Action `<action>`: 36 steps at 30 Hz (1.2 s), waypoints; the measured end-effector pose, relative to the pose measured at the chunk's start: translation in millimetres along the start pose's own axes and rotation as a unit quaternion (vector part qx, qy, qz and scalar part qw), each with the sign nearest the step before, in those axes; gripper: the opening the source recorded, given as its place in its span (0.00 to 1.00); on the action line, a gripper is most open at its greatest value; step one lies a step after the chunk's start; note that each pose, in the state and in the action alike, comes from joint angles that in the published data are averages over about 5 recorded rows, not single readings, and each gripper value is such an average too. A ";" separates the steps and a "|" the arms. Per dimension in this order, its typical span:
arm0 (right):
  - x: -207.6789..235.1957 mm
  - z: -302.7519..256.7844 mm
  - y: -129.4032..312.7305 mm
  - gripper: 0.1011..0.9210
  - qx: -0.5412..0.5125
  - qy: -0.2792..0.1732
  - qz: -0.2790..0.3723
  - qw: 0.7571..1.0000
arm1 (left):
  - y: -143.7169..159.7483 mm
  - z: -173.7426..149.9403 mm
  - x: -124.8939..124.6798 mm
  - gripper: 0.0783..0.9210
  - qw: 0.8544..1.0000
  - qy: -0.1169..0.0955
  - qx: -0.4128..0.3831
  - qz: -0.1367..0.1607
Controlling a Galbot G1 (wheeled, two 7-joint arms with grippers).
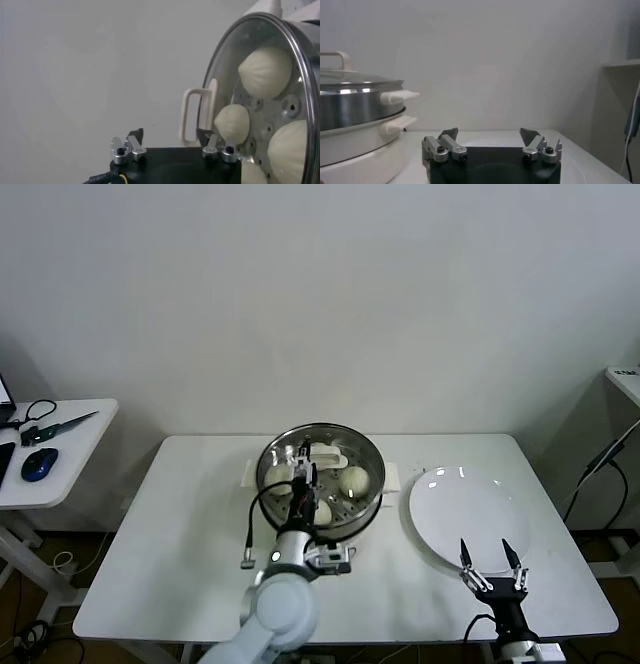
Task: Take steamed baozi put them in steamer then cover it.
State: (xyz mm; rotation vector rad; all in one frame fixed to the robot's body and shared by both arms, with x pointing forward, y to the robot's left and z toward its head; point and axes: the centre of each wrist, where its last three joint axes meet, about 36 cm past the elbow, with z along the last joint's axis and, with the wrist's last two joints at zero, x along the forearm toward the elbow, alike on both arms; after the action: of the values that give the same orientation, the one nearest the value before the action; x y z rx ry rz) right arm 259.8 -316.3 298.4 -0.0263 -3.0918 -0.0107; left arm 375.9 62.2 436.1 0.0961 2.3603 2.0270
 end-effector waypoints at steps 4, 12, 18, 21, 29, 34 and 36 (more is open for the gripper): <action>0.3 0.4 1.0 0.88 -0.003 0.005 0.001 1.000 | 9.5 14.5 17.1 0.85 1.000 -0.011 0.025 -0.003; -0.9 3.1 1.8 0.88 -0.010 0.005 0.003 1.000 | 17.0 56.0 43.2 0.88 0.987 -0.023 0.157 -0.008; -1.6 6.3 1.4 0.88 -0.015 0.001 -0.002 1.000 | 14.4 110.9 54.2 0.88 0.948 -0.009 0.319 0.002; -1.8 8.5 1.1 0.88 -0.017 -0.002 -0.005 1.000 | 5.9 141.0 62.9 0.88 0.919 0.000 0.394 0.007; -2.4 14.2 2.1 0.88 -0.022 -0.004 -0.011 1.000 | -30.3 189.7 81.2 0.88 0.847 0.017 0.531 -0.003; -0.9 16.8 2.2 0.88 -0.025 -0.001 -0.013 1.000 | -57.1 206.0 87.8 0.88 0.816 0.034 0.577 -0.015; -0.4 17.7 1.7 0.88 -0.025 0.000 -0.013 1.000 | -65.7 210.5 91.4 0.88 0.806 0.041 0.590 -0.018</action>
State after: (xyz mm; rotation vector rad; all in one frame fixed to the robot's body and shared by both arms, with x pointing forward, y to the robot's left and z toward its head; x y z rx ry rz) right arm 259.3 -314.5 280.8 0.0122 -3.0903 -0.0893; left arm 296.0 266.0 340.9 -0.0218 3.1829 0.2492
